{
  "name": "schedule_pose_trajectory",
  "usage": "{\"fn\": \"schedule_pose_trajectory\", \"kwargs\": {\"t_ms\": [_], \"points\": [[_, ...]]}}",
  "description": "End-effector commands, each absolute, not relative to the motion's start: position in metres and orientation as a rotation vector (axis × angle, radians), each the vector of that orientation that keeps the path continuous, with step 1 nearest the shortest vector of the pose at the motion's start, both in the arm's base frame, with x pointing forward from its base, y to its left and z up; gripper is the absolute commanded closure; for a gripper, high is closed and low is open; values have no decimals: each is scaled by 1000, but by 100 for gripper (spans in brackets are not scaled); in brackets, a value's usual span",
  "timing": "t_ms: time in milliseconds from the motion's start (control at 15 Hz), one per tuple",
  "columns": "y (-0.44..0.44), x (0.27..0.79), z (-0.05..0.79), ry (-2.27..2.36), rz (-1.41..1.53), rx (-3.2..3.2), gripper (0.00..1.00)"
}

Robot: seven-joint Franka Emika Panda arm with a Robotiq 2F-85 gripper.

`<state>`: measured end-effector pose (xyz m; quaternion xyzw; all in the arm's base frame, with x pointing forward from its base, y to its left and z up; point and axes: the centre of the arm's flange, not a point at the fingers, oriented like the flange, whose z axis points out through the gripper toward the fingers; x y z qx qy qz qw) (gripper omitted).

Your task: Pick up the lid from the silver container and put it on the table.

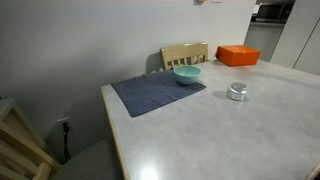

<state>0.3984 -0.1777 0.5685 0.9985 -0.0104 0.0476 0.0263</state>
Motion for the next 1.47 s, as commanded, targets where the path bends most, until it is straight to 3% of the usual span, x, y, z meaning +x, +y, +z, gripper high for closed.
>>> {"fn": "schedule_pose_trajectory", "kwargs": {"t_ms": [0, 467, 1067, 1333, 1400], "points": [[-178, 398, 569, -32, 147, 3085, 0], [-173, 411, 566, -41, 80, 3071, 0], [-124, 486, 489, 42, -472, 2928, 0], [-105, 493, 458, 174, -743, 2840, 0], [-103, 481, 453, 118, -643, 2892, 0]]}}
